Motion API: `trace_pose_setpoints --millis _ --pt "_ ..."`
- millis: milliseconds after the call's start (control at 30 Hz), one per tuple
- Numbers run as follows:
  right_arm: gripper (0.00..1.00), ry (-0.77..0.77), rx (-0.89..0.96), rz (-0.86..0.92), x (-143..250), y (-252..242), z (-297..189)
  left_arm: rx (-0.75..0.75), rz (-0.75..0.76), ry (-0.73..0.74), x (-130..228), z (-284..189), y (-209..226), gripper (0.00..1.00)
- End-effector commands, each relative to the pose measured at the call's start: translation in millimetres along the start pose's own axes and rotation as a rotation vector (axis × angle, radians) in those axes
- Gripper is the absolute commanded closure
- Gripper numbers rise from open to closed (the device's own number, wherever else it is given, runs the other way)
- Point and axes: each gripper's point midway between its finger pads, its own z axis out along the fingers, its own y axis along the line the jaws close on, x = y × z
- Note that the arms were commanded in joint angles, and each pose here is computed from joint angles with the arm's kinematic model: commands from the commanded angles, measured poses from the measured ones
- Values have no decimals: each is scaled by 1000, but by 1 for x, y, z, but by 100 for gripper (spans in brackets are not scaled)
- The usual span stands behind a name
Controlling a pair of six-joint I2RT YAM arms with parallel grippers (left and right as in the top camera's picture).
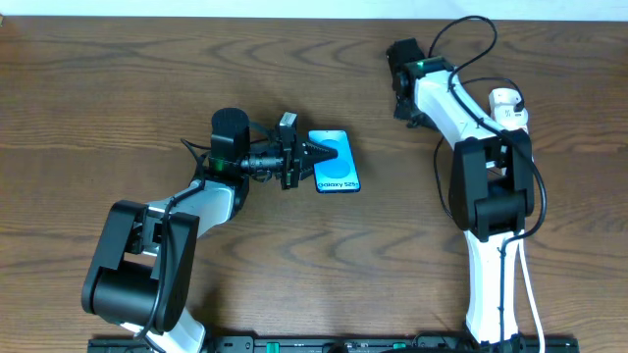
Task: Plug charger to phone and switch on socket
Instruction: 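Lower the right gripper over the USB-C plug end of the cable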
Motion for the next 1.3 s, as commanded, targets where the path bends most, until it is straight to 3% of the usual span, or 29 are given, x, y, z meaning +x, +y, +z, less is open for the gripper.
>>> trace_pose_setpoints --millis 0,200,400,833,967,1267 --pt "12 190 -14 -34 47 2 16 20 68 12 2 -1 -17 93" --pt "19 325 -49 -59 76 3 10 20 68 12 2 -1 -17 93" --pt "13 322 -47 -77 87 7 18 20 68 13 3 -1 -17 92" --pt "20 378 -29 -94 137 -4 57 20 68 12 2 -1 -17 92" --pt "1 351 -1 -116 133 -7 54 20 68 11 2 -1 -17 92" --pt "1 387 -20 -118 119 -12 22 20 68 12 2 -1 -17 93"
